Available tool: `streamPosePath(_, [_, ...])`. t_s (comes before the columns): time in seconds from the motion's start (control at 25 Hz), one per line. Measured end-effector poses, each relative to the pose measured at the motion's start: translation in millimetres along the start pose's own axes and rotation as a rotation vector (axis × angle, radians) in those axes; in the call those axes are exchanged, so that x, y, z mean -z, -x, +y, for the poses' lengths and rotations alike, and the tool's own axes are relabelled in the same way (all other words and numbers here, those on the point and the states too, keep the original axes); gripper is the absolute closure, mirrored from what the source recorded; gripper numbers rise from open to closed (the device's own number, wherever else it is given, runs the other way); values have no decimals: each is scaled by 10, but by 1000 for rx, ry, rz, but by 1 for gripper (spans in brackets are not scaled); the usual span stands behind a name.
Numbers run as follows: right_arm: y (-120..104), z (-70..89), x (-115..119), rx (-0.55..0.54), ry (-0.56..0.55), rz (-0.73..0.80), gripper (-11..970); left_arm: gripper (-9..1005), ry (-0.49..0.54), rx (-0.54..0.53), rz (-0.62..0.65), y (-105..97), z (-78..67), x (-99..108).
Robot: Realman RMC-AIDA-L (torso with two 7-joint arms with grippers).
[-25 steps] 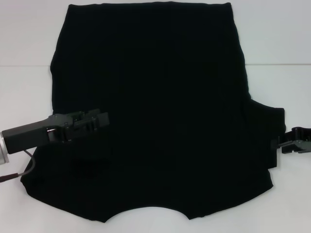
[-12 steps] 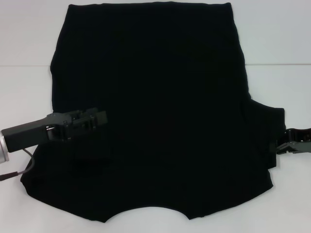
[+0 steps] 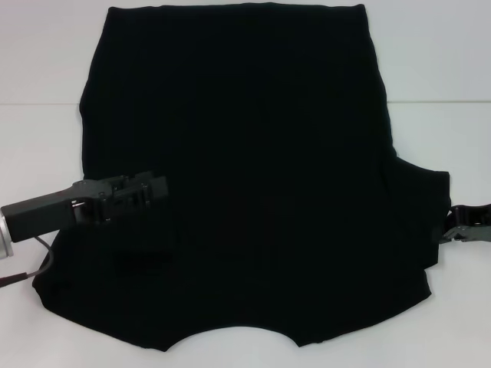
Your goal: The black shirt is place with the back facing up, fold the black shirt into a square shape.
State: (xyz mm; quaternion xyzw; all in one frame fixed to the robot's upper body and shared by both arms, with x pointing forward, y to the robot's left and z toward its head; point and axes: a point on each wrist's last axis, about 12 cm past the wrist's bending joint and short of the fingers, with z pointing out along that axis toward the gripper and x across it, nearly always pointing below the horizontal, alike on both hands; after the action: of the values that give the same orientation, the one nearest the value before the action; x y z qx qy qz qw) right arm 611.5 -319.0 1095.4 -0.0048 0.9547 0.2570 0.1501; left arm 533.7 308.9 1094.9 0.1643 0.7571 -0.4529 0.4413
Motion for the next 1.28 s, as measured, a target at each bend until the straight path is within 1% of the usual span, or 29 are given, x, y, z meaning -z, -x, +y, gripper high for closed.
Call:
streamPosePath(0.16, [2,-43,38,-11,-2,-22,943,569,0,0,0,-1,0,0])
streamPosePath(0.28, [20,-103,111,-26,-7,-55,942,569,0,0,0,-1,0,1])
streamPosePath(0.6, [69,-350,419,-97,-22,-175,934,570,6,4,-8,-5,6,19])
streamPosePath(0.8, [93,-469,595,-139,-22,-255,927,570,26,15,-36,-8,27,79])
streamPosePath(0.88, [109,-485,639,-147,-14,-280,924,570,31,18,-43,-7,32,95])
streamPosePath(0.96, [133,-454,646,-131,4,-290,921,571,33,18,-46,-6,35,102])
streamPosePath(1.04, [180,-360,615,-82,27,-283,918,571,31,16,-47,5,35,92])
streamPosePath(1.2, [311,-78,472,60,51,-244,912,571,27,13,-47,22,33,72])
streamPosePath(1.28, [382,100,381,165,52,-216,909,571,27,12,-47,26,33,69])
